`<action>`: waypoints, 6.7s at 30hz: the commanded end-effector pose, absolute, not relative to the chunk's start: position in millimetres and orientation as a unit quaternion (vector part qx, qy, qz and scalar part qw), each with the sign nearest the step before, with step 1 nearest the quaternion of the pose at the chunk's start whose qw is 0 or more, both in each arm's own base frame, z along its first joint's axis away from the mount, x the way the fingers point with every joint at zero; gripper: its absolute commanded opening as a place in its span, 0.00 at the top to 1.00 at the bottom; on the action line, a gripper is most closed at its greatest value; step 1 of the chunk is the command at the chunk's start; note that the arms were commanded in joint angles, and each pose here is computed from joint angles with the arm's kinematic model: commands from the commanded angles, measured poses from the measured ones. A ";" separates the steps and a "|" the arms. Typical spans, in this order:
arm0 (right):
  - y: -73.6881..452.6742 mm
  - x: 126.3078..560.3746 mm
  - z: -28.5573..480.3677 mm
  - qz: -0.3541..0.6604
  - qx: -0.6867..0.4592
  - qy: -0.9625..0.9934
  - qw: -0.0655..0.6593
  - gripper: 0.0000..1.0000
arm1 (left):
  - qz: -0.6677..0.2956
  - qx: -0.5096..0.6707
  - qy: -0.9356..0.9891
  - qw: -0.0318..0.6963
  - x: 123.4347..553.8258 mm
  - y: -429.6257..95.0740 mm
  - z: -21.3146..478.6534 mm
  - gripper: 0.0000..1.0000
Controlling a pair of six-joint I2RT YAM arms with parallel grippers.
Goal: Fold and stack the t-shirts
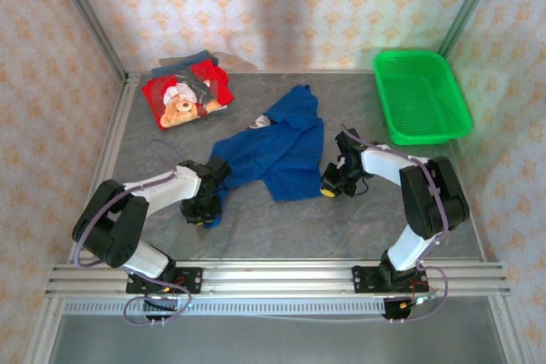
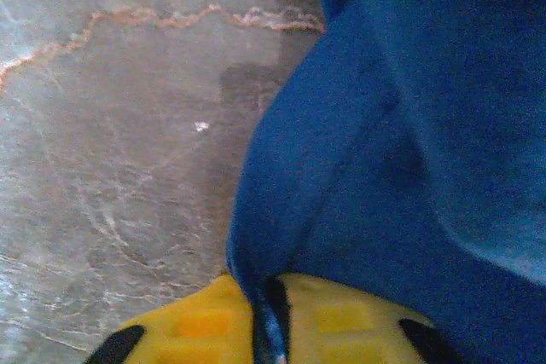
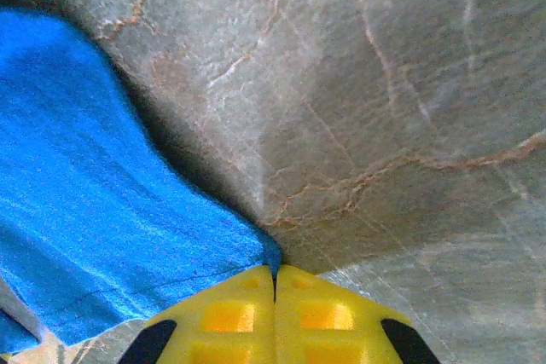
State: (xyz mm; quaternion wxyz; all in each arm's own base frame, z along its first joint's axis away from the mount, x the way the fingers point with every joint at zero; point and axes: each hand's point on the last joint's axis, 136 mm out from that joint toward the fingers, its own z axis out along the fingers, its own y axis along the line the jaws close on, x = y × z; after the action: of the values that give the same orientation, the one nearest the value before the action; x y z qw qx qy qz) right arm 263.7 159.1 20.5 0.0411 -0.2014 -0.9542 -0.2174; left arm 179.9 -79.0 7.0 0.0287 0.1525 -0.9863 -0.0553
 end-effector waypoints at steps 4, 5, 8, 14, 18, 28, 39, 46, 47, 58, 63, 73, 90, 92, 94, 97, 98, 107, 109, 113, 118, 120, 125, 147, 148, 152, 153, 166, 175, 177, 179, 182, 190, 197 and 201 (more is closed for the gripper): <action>164.9 283.0 56.5 -0.234 -0.189 -0.954 -0.002 1.00 | 0.132 0.136 -0.980 -0.055 234.7 -140.9 41.3 1.00; 165.4 286.7 66.9 -0.237 -0.185 -0.954 -0.012 1.00 | 0.136 0.142 -0.978 -0.072 237.7 -133.9 57.0 1.00; 164.1 302.6 113.7 -0.256 -0.179 -0.948 -0.060 1.00 | 0.143 0.170 -0.965 -0.137 250.7 -102.2 118.7 1.00; 124.1 348.2 236.6 -0.329 -0.230 -0.894 -0.197 1.00 | 0.160 0.205 -0.926 -0.273 277.0 -48.6 250.1 1.00; 83.9 372.9 331.7 -0.386 -0.265 -0.830 -0.302 1.00 | 0.180 0.226 -0.884 -0.367 299.3 -21.4 336.4 1.00; 72.4 358.3 519.4 -0.474 -0.197 -0.729 -0.454 1.00 | 0.254 0.220 -0.764 -0.551 338.7 -8.1 521.9 1.00; 66.7 304.2 627.8 -0.512 -0.155 -0.648 -0.542 1.00 | 0.292 0.181 -0.695 -0.632 331.1 -14.5 601.7 1.00; 56.2 329.3 652.7 -0.524 -0.151 -0.629 -0.555 1.00 | 0.301 0.186 -0.681 -0.641 357.5 -10.4 608.3 1.00; 53.8 338.5 655.0 -0.527 -0.151 -0.625 -0.555 1.00 | 0.304 0.187 -0.678 -0.642 364.4 -9.8 609.8 1.00; 7.2 458.6 646.9 -0.582 -0.179 -0.572 -0.549 1.00 | 0.391 0.179 -0.636 -0.641 467.7 -15.1 615.2 1.00; -14.7 483.4 664.5 -0.626 -0.174 -0.500 -0.572 1.00 | 0.425 0.174 -0.587 -0.666 488.8 -12.5 633.1 1.00; -68.7 450.6 705.7 -0.636 -0.168 -0.416 -0.629 1.00 | 0.420 0.151 -0.524 -0.726 477.8 3.7 671.4 1.00; -33.9 384.9 417.3 -0.474 -0.324 -0.696 -0.430 1.00 | 0.264 0.129 -0.804 -0.517 416.6 -33.0 411.2 1.00; -23.5 359.1 354.5 -0.462 -0.358 -0.716 -0.381 1.00 | 0.260 0.134 -0.830 -0.475 389.7 -45.4 357.0 1.00; -15.9 321.5 295.7 -0.407 -0.387 -0.760 -0.327 1.00 | 0.251 0.158 -0.860 -0.415 358.6 -48.4 293.8 1.00; -6.6 271.2 229.1 -0.341 -0.423 -0.800 -0.254 1.00 | 0.223 0.200 -0.886 -0.354 307.7 -41.1 225.2 1.00; -4.0 256.1 209.9 -0.326 -0.436 -0.807 -0.232 1.00 | 0.201 0.219 -0.893 -0.339 290.6 -33.8 206.7 1.00; 10.7 172.9 117.9 -0.252 -0.504 -0.817 -0.119 1.00 | 0.112 0.369 -0.898 -0.213 198.0 -6.9 96.9 1.00; 12.5 165.2 111.1 -0.246 -0.505 -0.820 -0.108 1.00 | 0.082 0.404 -0.890 -0.198 187.2 2.9 85.6 1.00; 12.2 153.6 93.0 -0.227 -0.512 -0.823 -0.089 1.00 | 0.039 0.436 -0.886 -0.153 172.6 11.8 62.9 1.00; 13.2 141.1 72.7 -0.211 -0.523 -0.824 -0.063 0.97 | -0.002 0.451 -0.885 -0.115 162.9 19.3 45.8 1.00; 12.8 139.1 68.6 -0.208 -0.528 -0.821 -0.061 0.88 | -0.002 0.455 -0.885 -0.102 160.5 17.3 39.5 0.87; 11.0 136.2 65.3 -0.199 -0.534 -0.820 -0.058 0.62 | 0.010 0.468 -0.878 -0.106 157.5 14.7 36.0 0.43; 30.0 139.9 52.4 -0.230 -0.502 -0.833 -0.018 0.57 | 0.102 0.479 -0.860 -0.144 195.4 -4.1 15.0 0.42; 30.7 139.9 50.9 -0.229 -0.503 -0.833 -0.015 0.57 | 0.101 0.479 -0.860 -0.146 197.0 -3.6 13.5 0.43; 29.3 144.2 44.1 -0.225 -0.504 -0.834 -0.014 0.58 | 0.102 0.483 -0.856 -0.153 201.2 -1.1 7.7 0.47; 29.5 145.7 43.1 -0.228 -0.506 -0.831 -0.015 0.59 | 0.103 0.483 -0.856 -0.153 201.6 -1.1 6.1 0.47; 16.0 160.0 25.9 -0.204 -0.525 -0.826 -0.029 0.58 | 0.119 0.477 -0.855 -0.166 215.3 -3.0 -2.7 0.54; 11.4 175.5 12.1 -0.202 -0.534 -0.820 -0.031 0.72 | 0.123 0.480 -0.854 -0.161 225.0 -1.0 -13.1 0.77; 12.2 181.4 11.6 -0.211 -0.537 -0.816 -0.035 0.78 | 0.122 0.479 -0.854 -0.159 226.5 0.1 -13.5 0.83; 14.6 187.5 13.8 -0.221 -0.534 -0.815 -0.039 0.84 | 0.126 0.477 -0.856 -0.155 227.8 -1.0 -14.0 0.87; 19.8 188.3 15.0 -0.232 -0.529 -0.816 -0.032 0.99 | 0.128 0.475 -0.857 -0.152 228.0 -1.7 -14.7 0.93; 26.4 175.7 43.1 -0.244 -0.518 -0.819 -0.045 1.00 | 0.125 0.463 -0.864 -0.155 224.3 -1.4 -4.2 1.00; 27.6 153.2 33.8 -0.217 -0.523 -0.824 -0.013 0.64 | 0.130 0.465 -0.863 -0.149 221.2 -3.7 -8.6 1.00; 29.8 153.7 28.3 -0.219 -0.520 -0.826 0.002 0.57 | 0.132 0.464 -0.864 -0.146 223.9 -4.5 -9.8 1.00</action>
State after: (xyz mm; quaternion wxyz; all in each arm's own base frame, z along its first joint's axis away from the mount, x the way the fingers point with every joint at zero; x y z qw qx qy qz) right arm 162.7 28.1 33.8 -0.0198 -0.5236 -0.8197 -0.2313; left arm 165.6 7.5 4.3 -0.0555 0.4878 -0.8702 0.0407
